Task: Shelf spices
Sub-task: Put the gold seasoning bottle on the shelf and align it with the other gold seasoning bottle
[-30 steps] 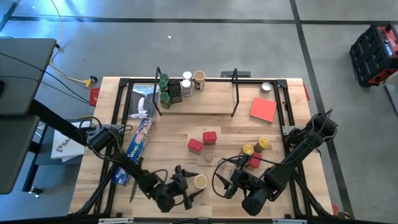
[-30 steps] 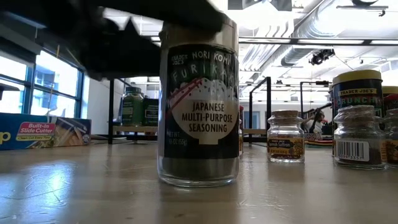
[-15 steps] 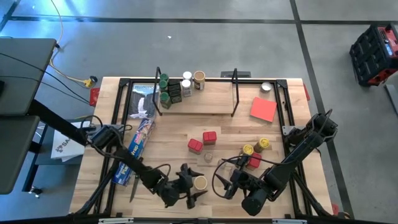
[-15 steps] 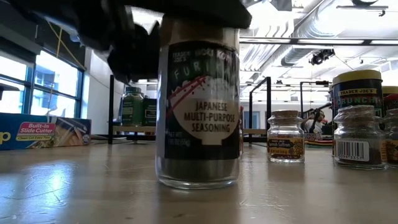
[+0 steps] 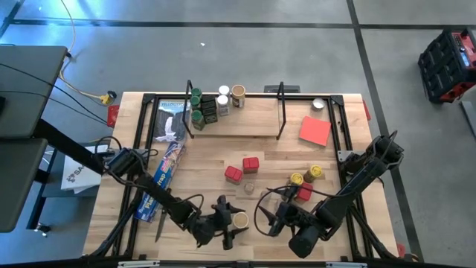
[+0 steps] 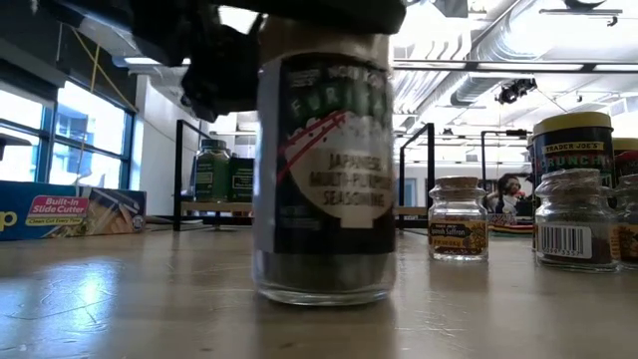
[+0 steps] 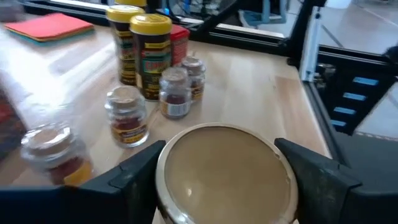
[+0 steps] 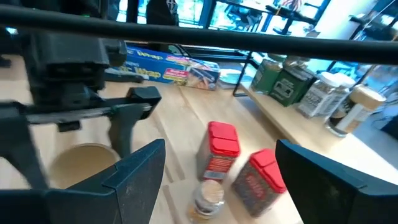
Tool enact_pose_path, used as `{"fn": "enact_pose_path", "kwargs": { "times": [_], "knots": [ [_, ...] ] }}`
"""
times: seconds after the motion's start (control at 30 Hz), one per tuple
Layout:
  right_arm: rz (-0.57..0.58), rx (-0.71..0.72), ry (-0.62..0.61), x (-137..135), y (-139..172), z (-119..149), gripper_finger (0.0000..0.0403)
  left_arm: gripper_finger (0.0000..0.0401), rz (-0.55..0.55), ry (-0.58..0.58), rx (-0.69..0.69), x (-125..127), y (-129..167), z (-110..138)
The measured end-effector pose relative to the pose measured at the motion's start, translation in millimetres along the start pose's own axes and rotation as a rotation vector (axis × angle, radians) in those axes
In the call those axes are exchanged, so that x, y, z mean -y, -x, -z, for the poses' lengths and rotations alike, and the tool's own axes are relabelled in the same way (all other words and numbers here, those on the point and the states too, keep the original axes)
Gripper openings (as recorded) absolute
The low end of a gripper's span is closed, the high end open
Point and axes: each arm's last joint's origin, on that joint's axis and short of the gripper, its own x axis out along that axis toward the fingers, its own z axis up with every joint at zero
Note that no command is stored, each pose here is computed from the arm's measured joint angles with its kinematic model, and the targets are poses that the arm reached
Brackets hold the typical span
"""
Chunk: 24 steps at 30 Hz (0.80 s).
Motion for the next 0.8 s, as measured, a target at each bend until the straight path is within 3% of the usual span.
{"fn": "enact_pose_path", "kwargs": {
  "times": [0.2,0.37,0.67,0.8],
  "knots": [
    [0.078,-0.027,0.038,15,-8,1,0.0300,0.0268,0.065,-0.033,-0.023,-11,-8,-15],
    [0.115,-0.030,0.022,39,-7,-14,0.0300,0.0268,0.075,-0.073,0.019,-24,-4,-50],
    [0.048,0.041,-0.042,81,31,-51,0.0300,0.0268,-0.034,-0.119,0.016,-73,18,-119],
    [0.011,0.059,-0.046,82,45,-52,0.0300,0.0268,-0.057,-0.144,0.025,-84,32,-137]
  ]
}}
